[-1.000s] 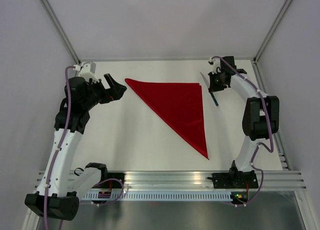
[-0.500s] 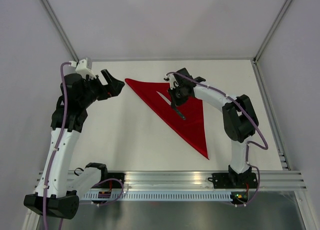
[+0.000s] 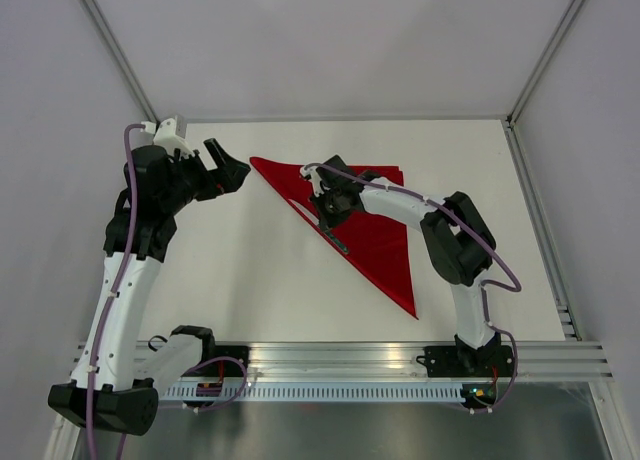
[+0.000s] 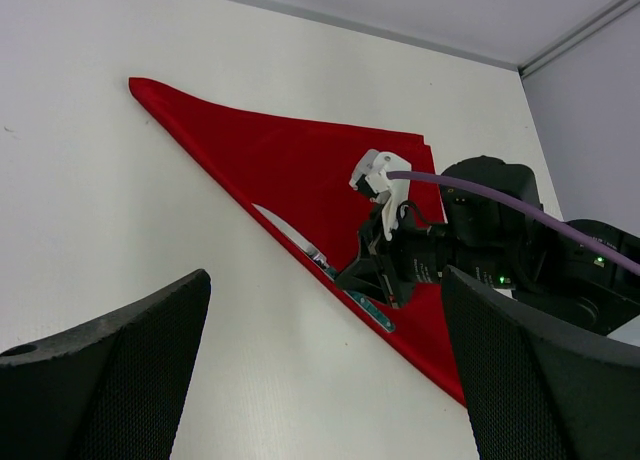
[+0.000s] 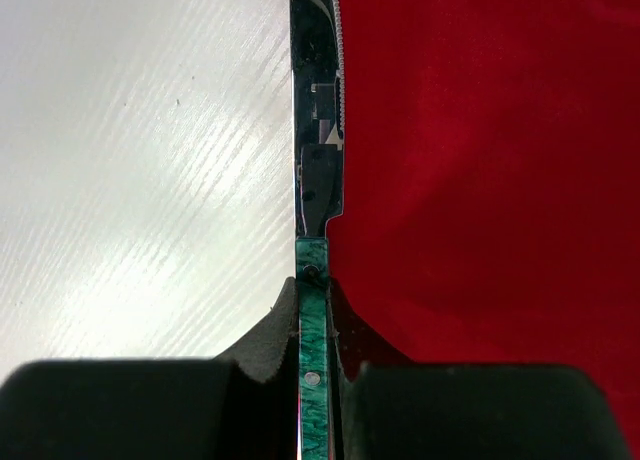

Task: Fold the napkin, place the utensils inside, and roll it up
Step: Place the utensil onto the napkin

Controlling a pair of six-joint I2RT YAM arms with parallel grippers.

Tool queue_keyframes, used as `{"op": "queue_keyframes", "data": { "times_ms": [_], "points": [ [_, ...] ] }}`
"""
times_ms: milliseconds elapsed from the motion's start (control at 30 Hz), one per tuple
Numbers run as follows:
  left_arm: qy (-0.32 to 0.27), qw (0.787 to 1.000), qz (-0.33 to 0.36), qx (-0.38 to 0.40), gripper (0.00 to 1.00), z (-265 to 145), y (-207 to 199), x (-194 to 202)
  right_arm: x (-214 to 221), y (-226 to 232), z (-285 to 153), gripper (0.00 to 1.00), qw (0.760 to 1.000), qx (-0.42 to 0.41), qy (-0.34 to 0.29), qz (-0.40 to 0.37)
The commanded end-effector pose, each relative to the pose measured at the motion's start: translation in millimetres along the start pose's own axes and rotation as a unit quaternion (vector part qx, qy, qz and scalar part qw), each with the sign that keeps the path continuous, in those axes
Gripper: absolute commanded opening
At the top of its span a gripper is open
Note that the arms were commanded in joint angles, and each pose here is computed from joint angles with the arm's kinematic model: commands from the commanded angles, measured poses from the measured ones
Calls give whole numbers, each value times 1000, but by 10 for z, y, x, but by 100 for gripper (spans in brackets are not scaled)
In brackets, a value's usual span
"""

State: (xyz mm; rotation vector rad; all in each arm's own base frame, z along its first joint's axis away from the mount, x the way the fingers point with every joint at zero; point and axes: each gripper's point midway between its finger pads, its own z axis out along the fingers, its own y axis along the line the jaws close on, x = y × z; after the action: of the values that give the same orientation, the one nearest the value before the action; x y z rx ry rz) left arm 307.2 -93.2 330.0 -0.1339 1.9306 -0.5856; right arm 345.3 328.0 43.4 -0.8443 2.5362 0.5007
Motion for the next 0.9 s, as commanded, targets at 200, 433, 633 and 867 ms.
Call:
{"op": "queue_keyframes", "data": {
  "times_ms": [200,433,633,867],
  "points": [
    [-14,1000,-12,-2,100,-26,-39,-112,-162,-63,111,0,999,24,-32,28],
    [-9,1000,-12,-2,100,-1,-29,-92,-77,-53,176,0,999,18,-19,29],
    [-8,1000,-11,-3,100,11,-24,-90,-46,-82,211,0,999,23,-16,26],
    [-6,1000,-9,-2,100,17,-21,-80,10,-98,254,0,999,25,-8,30]
  ]
}}
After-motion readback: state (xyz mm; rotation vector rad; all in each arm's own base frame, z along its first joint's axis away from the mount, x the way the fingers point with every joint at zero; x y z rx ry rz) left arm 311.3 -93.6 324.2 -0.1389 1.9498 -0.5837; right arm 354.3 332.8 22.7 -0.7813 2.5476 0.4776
